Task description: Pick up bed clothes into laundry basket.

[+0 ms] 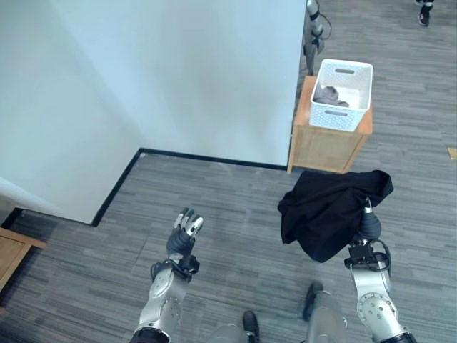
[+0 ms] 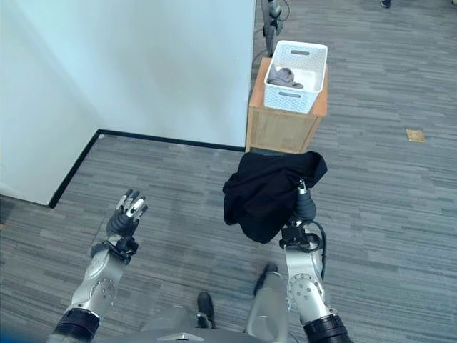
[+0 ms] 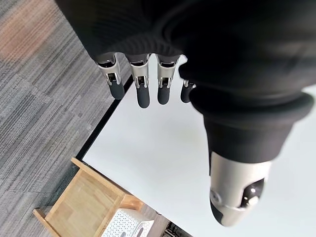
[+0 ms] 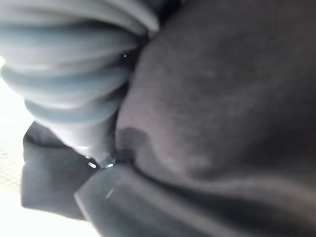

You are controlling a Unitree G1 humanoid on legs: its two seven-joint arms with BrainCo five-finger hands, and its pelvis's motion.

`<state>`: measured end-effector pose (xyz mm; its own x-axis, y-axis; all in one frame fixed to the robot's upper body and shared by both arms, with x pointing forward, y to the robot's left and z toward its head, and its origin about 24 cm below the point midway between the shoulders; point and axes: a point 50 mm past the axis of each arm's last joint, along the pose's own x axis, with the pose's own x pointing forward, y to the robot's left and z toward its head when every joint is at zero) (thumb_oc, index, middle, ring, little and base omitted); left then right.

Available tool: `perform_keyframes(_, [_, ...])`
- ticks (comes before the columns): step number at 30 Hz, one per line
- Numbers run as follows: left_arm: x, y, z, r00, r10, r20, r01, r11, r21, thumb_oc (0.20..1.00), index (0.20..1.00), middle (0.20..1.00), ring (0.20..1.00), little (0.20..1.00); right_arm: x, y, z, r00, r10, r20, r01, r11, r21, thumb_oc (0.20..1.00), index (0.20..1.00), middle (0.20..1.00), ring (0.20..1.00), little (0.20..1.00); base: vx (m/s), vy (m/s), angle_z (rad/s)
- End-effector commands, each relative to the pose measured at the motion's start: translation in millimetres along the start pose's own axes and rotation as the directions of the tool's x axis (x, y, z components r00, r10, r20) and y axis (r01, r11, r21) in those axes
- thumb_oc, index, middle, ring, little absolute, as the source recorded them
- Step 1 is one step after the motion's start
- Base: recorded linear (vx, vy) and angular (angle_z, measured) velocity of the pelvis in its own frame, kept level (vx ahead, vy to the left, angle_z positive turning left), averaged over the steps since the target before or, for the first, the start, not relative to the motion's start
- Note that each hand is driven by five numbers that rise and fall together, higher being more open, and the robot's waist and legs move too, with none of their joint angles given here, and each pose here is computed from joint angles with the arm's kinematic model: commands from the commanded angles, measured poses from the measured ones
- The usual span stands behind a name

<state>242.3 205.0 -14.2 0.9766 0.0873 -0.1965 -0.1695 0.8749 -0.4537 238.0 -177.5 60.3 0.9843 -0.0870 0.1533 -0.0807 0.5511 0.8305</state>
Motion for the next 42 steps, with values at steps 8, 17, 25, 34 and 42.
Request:
perform_keyframes(8, [12,-22,29,0.986,-0.088,0.142,0.093,0.995,-0.023,1.0,1.0,1.0,1.0,1.0,29,47,25,0.962,0.244,0.122,-0.237,0.969,-0.069,0.2,0.2,0.2,0.2,0.2,0.44,-0.372,-0.02])
perform_keyframes(17, [10,-28,19,0.987,-0.118,0.109,0.119,0.993,0.0,1.0,1.0,1.0,1.0,1.0,28,38,24,0.97,0.223,0.092,-0.214,0.972,-0.098,0.2,0.2,0.2,0.2,0.2,0.29,0.015,-0.46])
perform_keyframes(25, [13,-31,26,0.984,-0.143,0.11,0.138,0.989,0.05,1.0,1.0,1.0,1.0,1.0,31,46,16,0.968,0.238,0.086,-0.231,0.97,-0.079,0.2,0.2,0.2,0.2,0.2,0.21,0.129,-0.15])
perform_keyframes(34, [14,-33,27,0.982,-0.165,0.097,0.156,0.984,0.091,1.0,1.0,1.0,1.0,1.0,34,50,37,0.957,0.223,0.187,-0.208,0.973,-0.097,0.2,0.2,0.2,0.2,0.2,0.12,0.005,0.22])
perform_keyframes(42, [7,-28,16,0.988,-0.141,0.069,0.137,0.989,0.05,1.0,1.0,1.0,1.0,1.0,53,64,55,0.933,0.246,0.263,-0.21,0.965,-0.157,0.2,0.2,0.2,0.2,0.2,0.13,-0.147,0.43])
